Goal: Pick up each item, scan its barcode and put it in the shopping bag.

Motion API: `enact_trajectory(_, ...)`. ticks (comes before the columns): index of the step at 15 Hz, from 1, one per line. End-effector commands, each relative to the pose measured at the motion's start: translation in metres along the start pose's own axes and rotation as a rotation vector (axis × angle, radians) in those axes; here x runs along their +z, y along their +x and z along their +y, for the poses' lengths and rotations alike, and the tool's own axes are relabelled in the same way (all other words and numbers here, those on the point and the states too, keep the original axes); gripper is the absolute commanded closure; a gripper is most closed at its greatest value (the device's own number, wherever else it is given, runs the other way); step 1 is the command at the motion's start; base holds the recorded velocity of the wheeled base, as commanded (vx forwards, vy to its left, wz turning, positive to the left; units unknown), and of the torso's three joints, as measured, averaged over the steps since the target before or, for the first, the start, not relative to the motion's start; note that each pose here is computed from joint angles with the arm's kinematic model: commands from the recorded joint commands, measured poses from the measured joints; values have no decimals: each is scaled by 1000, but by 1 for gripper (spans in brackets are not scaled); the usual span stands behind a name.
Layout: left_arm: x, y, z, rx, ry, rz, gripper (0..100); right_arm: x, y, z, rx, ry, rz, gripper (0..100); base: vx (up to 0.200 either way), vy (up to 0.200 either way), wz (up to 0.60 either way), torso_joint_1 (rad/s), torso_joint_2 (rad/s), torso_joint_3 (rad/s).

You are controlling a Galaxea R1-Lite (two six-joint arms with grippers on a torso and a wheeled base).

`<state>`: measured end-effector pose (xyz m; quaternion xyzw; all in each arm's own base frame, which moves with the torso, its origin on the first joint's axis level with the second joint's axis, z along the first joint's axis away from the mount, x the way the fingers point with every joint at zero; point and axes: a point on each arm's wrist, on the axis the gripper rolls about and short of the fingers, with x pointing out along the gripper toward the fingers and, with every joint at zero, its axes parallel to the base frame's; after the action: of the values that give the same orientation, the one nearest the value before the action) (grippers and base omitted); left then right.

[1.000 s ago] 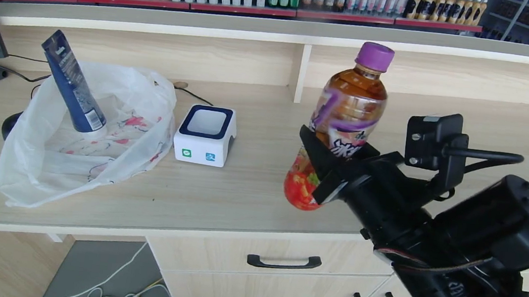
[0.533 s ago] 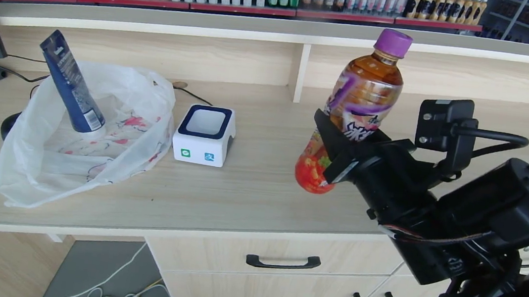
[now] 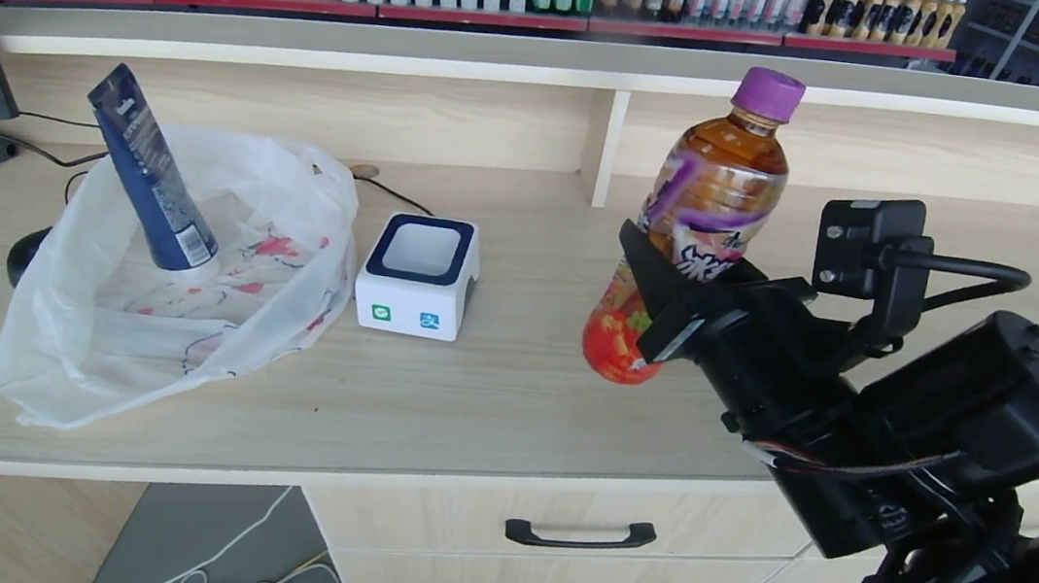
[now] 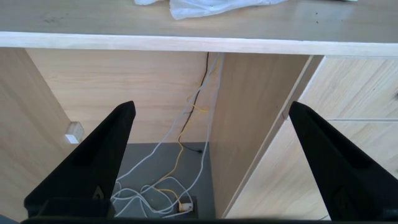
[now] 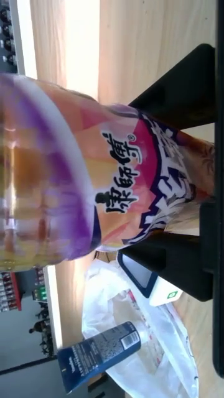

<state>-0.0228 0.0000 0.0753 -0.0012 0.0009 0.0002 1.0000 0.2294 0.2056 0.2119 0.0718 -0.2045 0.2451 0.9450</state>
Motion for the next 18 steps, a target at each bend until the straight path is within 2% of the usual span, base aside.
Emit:
enact_trajectory(1,0,0,0,0,-1,0,0,4,-2,0,2,2,-16,100,0,200,0,12,12,-2)
enact_trajectory(13,0,0,0,0,1,0,0,6,-2,0,2,3,-20,100,0,200,0,0,2,2)
enact_trajectory(18,0,0,0,0,1,0,0,5,-4,-1,3,3,-11,100,0,0,0,0,0,0)
